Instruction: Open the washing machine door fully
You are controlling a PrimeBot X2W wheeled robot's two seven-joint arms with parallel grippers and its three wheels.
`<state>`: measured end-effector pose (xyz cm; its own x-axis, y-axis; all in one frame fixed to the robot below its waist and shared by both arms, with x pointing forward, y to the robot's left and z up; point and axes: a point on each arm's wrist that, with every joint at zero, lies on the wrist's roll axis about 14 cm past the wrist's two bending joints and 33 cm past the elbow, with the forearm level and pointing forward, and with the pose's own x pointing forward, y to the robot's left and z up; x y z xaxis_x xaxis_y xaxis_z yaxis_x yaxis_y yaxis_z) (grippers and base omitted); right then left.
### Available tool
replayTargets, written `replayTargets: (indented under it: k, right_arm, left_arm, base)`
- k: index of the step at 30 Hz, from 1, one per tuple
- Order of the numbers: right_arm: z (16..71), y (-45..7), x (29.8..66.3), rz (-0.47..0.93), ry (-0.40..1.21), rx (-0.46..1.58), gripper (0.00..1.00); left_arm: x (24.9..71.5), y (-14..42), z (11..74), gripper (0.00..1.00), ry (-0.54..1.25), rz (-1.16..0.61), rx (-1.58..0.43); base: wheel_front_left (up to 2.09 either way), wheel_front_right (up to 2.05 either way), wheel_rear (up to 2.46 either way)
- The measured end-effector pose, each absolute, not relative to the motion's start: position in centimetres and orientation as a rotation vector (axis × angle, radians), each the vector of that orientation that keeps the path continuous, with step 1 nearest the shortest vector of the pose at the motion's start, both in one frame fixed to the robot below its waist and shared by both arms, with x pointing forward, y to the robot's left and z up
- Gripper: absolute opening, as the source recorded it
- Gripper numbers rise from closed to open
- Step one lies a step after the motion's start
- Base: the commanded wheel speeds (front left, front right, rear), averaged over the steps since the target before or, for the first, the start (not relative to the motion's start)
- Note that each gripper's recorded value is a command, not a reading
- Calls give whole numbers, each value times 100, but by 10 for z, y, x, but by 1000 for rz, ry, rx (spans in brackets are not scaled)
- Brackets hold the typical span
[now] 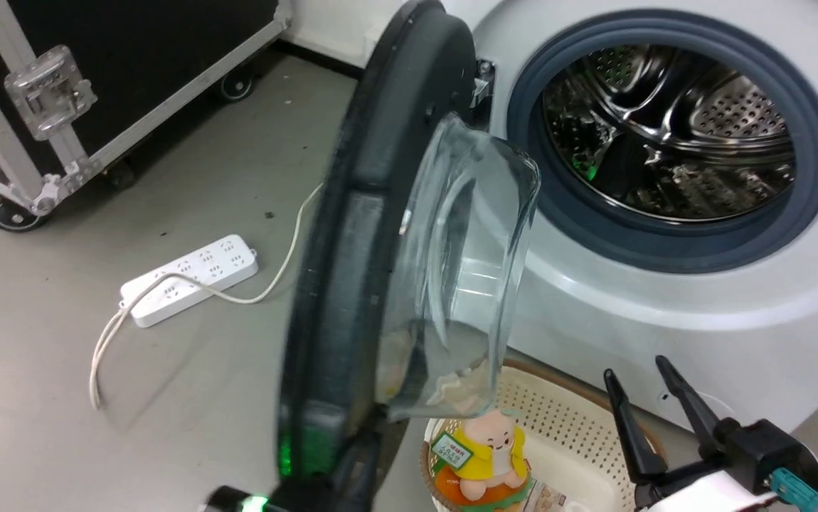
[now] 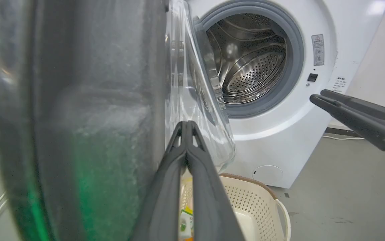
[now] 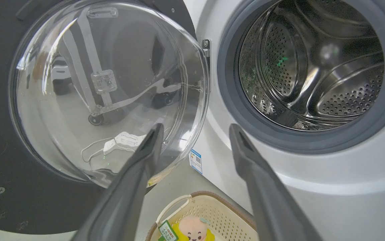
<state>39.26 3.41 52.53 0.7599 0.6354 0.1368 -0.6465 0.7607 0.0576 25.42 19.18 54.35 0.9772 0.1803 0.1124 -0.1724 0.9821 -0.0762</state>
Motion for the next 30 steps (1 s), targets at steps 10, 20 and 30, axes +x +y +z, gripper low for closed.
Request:
replayTargets:
  k: [10,20,30]
  right_arm:
    - [517,37,396,716,-88,98,100]
    - [498,10,408,655,-49,67,100]
    - [477,-14,420,608,-9,37,100]
  left_arm:
    - [235,261,542,0,-123,394,-41]
    - [226,341,541,0,-79,553,35]
    - [238,408,535,0,-17,666,94]
  base:
    - [0,0,0]
    - [0,0,0]
    - [0,0,0]
